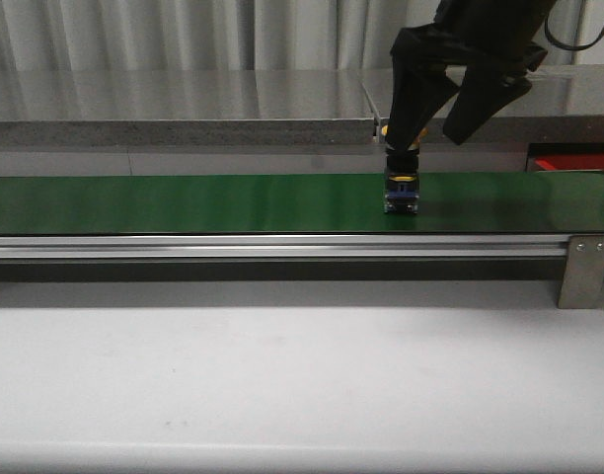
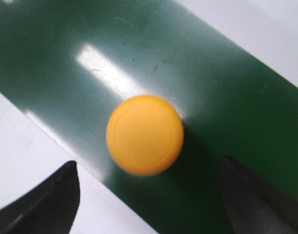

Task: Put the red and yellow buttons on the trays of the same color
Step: 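Lower the right gripper onto the yellow button on the belt, grasp, then lift the yellow button and carry it over the yellow tray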

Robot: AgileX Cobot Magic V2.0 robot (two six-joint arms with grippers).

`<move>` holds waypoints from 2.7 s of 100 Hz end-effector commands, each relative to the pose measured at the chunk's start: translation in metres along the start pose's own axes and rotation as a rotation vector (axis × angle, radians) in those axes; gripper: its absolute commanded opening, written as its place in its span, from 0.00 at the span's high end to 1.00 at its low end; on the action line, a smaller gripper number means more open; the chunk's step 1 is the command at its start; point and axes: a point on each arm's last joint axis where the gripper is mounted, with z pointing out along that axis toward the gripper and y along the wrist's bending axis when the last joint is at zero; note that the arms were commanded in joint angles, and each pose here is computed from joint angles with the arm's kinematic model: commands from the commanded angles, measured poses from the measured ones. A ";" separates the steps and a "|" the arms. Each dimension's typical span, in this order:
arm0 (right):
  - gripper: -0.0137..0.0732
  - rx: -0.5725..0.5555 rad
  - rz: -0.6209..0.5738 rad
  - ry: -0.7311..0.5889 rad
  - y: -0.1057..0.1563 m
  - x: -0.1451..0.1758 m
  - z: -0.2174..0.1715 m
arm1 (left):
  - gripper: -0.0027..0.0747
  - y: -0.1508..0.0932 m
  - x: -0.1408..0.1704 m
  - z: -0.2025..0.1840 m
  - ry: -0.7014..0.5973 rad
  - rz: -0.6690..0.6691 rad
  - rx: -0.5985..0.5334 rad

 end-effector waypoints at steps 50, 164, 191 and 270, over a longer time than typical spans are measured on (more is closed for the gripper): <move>0.62 0.059 -0.003 -0.171 -0.006 -0.021 0.000 | 0.99 -0.003 -0.013 -0.007 -0.098 -0.001 0.014; 0.63 0.278 0.278 -0.321 -0.074 0.042 -0.128 | 0.99 -0.004 -0.013 -0.007 -0.099 -0.007 0.018; 0.63 0.403 0.504 -0.330 -0.116 0.095 -0.158 | 0.99 -0.004 -0.013 -0.007 -0.099 -0.007 0.018; 0.63 0.590 0.890 -0.342 -0.183 0.189 -0.118 | 0.99 -0.004 -0.013 -0.007 -0.099 -0.007 0.018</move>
